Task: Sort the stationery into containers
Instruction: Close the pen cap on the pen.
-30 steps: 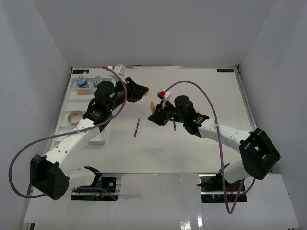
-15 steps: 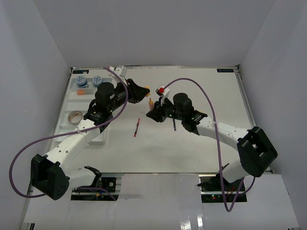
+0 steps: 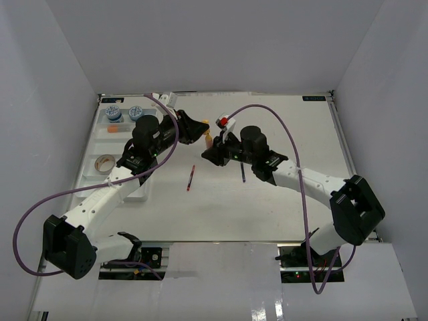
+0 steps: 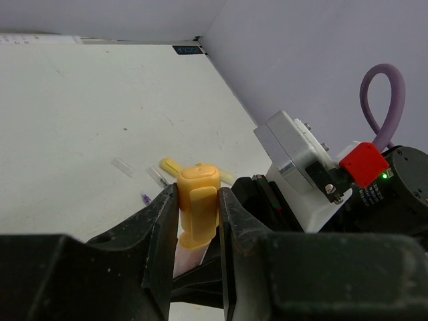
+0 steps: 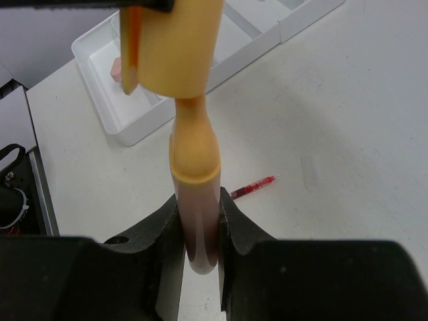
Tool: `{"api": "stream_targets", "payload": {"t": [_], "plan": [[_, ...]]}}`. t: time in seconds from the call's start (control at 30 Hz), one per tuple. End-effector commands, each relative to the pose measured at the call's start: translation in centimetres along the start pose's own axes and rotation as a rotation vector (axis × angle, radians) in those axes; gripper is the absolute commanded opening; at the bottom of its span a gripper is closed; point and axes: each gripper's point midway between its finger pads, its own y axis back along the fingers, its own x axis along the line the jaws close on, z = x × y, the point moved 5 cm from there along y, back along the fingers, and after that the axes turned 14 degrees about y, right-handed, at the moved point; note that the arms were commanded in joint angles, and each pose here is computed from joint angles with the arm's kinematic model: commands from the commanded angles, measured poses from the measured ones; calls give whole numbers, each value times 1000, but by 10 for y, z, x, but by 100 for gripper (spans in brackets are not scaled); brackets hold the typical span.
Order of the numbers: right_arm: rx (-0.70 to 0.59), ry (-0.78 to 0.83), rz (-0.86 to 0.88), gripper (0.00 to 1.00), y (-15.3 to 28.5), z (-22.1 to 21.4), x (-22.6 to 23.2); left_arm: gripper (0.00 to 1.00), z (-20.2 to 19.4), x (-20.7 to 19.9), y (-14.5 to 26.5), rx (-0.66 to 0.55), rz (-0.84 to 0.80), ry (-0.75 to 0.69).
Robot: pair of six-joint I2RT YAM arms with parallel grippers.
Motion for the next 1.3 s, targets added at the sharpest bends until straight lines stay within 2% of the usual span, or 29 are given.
{"api": "stream_targets", "payload": {"t": [0.0,0.63,1.27], "plan": [[-77,19,-13,8,-8,26,-2,8,2,-5,4,-17,-16,-16],[-108,6,-84,8,-14,41,-8,3,1,1,2,-46,69,-43],[-139,-17,-149,8,-17,48,-14,7,-6,11,-1,-62,176,-53]]}}
